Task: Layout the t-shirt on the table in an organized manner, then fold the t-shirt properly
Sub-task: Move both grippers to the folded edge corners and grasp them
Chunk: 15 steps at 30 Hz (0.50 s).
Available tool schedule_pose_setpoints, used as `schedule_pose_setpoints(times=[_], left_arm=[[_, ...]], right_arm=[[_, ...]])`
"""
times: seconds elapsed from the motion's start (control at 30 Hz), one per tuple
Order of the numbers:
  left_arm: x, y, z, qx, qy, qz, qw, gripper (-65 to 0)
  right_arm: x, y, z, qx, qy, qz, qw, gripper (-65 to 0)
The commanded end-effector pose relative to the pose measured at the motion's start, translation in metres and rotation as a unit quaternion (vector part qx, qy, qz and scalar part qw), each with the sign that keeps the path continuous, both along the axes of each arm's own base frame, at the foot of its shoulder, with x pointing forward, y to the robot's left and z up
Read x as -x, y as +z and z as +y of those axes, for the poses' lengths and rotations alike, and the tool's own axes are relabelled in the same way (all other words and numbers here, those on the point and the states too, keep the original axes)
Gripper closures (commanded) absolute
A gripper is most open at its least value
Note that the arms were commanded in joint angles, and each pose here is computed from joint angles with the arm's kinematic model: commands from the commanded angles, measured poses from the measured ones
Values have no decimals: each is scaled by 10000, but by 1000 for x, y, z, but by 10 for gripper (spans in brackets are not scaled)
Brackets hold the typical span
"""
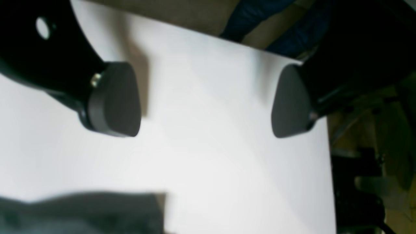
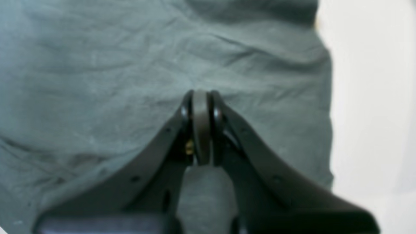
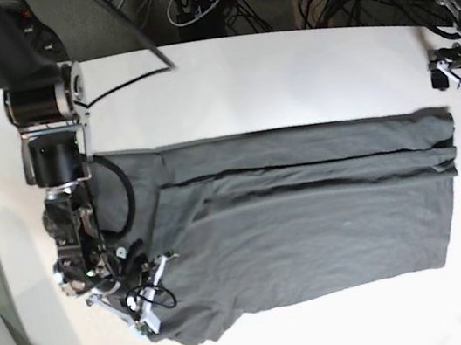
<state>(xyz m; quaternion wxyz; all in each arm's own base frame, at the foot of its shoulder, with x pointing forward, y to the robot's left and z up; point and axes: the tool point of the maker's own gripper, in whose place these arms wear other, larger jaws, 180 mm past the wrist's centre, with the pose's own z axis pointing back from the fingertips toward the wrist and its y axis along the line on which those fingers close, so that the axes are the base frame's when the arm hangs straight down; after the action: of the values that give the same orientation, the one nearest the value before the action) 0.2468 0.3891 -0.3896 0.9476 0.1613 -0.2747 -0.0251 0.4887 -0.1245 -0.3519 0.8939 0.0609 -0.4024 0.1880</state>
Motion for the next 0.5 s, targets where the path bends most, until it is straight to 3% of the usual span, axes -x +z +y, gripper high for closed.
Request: schedule_pose_setpoints(times=[0.0,0.1,0.3,0.47], left_arm=[[-11,19,8,-178,-31,-249,9995,-619],[-12,24,9,-233,-40,-281,9993,-619],[-14,32,9,-321,-69,-370,9988,-619],[-19,30,4,-250,-101,-426,9987,-619]], right_arm=[[-19,25,-7,-72,-63,-347,9994,-2],[-19,20,-7,-123,-78,-319,9994,-50],[-8,6,-16,-29,-114,-132,9998,-266],[11,9,-46,454,-216,-36,9987,-370]])
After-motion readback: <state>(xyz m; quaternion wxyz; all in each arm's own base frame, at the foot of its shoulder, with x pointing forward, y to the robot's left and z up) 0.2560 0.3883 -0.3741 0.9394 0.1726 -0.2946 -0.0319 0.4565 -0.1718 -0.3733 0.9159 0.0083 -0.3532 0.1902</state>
